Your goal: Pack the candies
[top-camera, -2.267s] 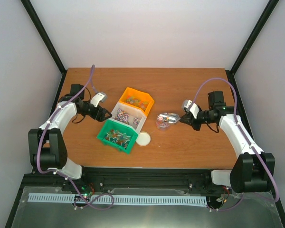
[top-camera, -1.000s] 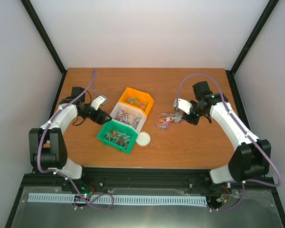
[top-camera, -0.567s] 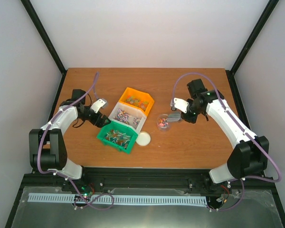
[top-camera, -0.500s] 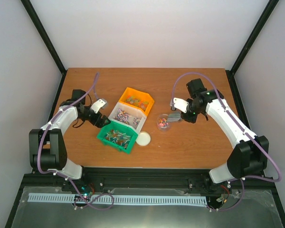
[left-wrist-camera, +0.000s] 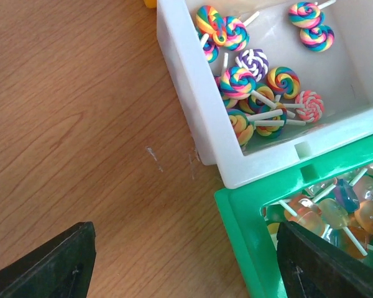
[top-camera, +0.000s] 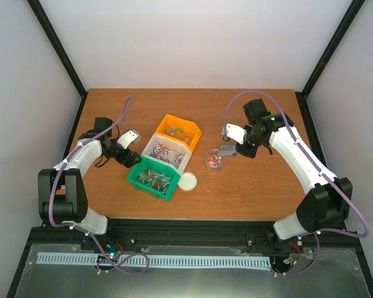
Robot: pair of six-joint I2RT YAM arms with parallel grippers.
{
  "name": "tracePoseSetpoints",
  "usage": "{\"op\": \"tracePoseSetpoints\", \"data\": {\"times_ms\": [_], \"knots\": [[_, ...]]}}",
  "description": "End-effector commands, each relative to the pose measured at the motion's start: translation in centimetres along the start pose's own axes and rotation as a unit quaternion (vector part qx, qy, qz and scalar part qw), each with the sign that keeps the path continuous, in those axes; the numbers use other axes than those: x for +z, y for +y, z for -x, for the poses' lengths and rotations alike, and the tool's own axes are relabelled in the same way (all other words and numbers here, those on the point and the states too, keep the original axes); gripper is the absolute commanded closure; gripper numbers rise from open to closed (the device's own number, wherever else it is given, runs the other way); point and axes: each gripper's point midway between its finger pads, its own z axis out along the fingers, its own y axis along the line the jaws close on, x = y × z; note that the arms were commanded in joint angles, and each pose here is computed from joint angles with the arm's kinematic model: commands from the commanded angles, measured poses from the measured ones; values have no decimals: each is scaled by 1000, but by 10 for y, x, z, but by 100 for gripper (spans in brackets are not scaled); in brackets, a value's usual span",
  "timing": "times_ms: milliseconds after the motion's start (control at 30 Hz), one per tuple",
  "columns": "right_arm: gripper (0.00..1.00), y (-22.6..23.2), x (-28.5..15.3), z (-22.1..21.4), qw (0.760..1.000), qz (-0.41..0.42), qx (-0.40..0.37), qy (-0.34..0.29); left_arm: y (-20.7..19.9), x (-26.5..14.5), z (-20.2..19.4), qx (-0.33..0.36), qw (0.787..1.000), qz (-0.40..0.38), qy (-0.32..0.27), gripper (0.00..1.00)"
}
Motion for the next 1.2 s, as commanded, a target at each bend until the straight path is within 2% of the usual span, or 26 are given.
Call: {"op": "tracePoseSetpoints", "data": {"times_ms": [0, 300, 467, 633, 733, 967, 1167], "knots": [[97, -2, -10, 14, 999, -6, 15, -29, 20, -2, 6, 13, 999, 41, 8, 20], [97, -24, -24, 20, 993, -9, 80, -91, 36, -6, 8, 25, 997, 74, 28, 22], [97, -57, -24, 5, 979, -19, 155, -128, 60, -9, 13, 18, 992, 119, 42, 22], [97, -92, -13, -21, 956, -28, 247, -156, 83, -16, 27, -16, 988, 145, 40, 22], [97, -110, 0, -41, 943, -34, 289, -163, 82, -22, 42, -22, 990, 135, 20, 21], [97, -135, 33, -78, 919, -47, 343, -189, 54, -52, 80, -8, 993, 94, -67, 11], [96, -132, 63, -85, 918, -34, 335, -207, 32, -74, 91, 17, 990, 81, -116, 0]]}}
